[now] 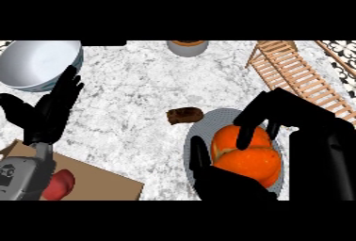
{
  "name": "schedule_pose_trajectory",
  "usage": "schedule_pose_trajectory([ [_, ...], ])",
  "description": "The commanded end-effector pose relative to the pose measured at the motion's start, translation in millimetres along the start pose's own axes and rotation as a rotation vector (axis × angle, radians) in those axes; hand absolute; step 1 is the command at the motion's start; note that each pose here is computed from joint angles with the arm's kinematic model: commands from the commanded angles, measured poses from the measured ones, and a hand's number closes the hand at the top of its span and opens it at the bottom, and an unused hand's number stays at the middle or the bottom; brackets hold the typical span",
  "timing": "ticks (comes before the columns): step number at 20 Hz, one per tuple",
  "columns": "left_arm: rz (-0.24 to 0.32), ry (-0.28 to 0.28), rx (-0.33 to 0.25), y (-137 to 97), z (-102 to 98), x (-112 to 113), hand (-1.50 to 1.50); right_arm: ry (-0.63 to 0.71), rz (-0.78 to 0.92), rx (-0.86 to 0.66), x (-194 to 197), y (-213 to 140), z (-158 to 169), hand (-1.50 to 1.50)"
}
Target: Pick the squash from the placemat and place it in the tiered shelf
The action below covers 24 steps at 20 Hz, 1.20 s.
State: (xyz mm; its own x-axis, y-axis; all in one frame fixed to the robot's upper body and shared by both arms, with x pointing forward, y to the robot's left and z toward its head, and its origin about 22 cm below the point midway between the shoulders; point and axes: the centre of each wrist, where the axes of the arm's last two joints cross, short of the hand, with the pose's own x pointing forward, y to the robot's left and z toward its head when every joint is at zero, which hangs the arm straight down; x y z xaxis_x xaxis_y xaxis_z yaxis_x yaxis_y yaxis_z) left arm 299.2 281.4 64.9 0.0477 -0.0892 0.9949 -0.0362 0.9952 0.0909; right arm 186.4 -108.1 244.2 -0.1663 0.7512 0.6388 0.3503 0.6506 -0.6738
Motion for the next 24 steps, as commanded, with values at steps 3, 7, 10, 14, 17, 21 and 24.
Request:
schedule_pose_trajectory([
  [3,-0.006,-0.001,-0.004,-11,0,8,0.0,0.19,0.113,-0.051,-35,-44,-33,1.5],
  [7,-0.002,-0.001,-0.016,-5,10,-13,0.0,0.24,0.082,-0.081,-57,-70,-49,1.5],
  [10,0.009,-0.006,0.003,-4,-3,-7,0.0,0.246,0.027,-0.11,-82,-92,-55,1.5],
  [14,0.002,0.0,-0.012,9,6,0,0.0,0.294,0.014,-0.156,-115,-112,-61,1.5],
  [17,0.013,-0.006,-0.007,2,-15,-1,0.0,0.286,0.016,-0.148,-143,-130,-77,1.5],
  [21,0.009,-0.007,0.007,-11,1,3,0.0,0.292,0.039,-0.151,-166,-127,-79,1.5],
  [24,-0.007,-0.008,-0.021,0,-2,8,0.0,0.301,0.029,-0.137,-190,-132,-73,1.5],
])
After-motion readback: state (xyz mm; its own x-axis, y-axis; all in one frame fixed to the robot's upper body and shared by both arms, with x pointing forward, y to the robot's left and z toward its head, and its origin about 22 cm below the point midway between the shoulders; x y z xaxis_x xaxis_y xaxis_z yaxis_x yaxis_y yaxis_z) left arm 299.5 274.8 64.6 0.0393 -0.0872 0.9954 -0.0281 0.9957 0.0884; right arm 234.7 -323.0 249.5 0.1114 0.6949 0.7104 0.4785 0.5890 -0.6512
